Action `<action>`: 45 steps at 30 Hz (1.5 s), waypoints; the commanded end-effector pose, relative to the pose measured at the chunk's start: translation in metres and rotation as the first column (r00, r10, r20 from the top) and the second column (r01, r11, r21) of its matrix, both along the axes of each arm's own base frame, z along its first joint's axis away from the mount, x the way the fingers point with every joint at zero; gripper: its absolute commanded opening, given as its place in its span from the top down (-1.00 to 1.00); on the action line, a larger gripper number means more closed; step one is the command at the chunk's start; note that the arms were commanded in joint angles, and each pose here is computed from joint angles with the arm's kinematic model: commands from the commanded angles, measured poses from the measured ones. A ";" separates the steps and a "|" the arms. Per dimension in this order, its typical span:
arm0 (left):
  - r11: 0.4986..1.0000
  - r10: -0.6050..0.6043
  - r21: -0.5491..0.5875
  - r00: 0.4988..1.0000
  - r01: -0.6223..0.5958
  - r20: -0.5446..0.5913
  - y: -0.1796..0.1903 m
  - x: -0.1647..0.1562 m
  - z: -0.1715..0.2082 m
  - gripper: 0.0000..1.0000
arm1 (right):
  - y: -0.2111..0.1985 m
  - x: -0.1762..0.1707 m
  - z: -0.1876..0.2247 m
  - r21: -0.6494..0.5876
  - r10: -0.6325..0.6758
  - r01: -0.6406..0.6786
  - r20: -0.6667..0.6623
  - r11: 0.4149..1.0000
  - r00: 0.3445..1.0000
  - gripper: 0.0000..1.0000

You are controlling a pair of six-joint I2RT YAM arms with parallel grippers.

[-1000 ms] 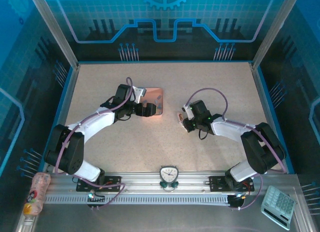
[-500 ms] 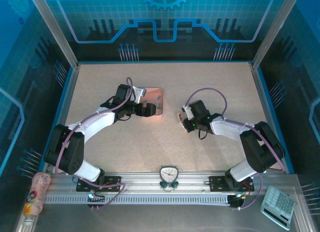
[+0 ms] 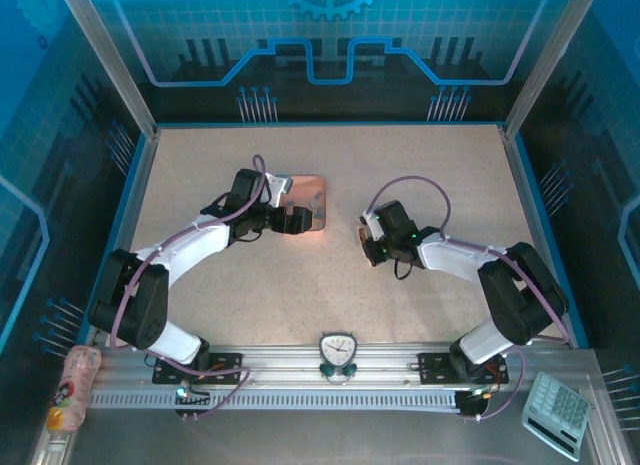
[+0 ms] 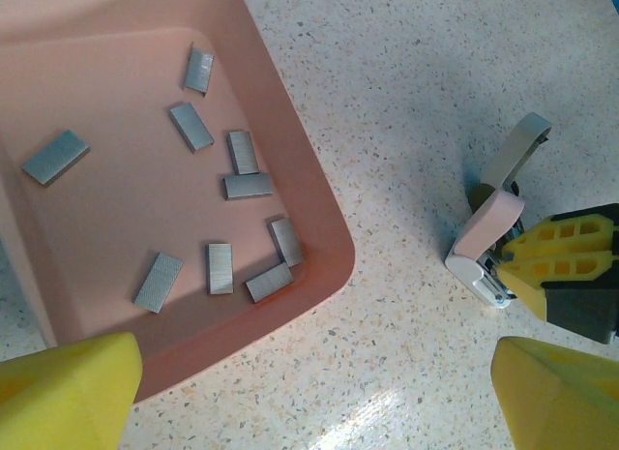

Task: Load the staples into the stapler

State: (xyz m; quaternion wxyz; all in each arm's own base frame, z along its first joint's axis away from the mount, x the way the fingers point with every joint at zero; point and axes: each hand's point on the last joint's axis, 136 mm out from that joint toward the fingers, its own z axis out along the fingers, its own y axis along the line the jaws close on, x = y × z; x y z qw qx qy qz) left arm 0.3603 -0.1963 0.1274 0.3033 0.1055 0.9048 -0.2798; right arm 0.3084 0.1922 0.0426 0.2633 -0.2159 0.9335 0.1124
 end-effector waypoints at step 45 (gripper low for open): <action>1.000 -0.010 -0.025 1.000 0.010 0.011 -0.002 0.005 0.015 -0.89 | 0.011 -0.005 0.007 0.020 -0.210 0.212 -0.065 0.977 0.975 0.75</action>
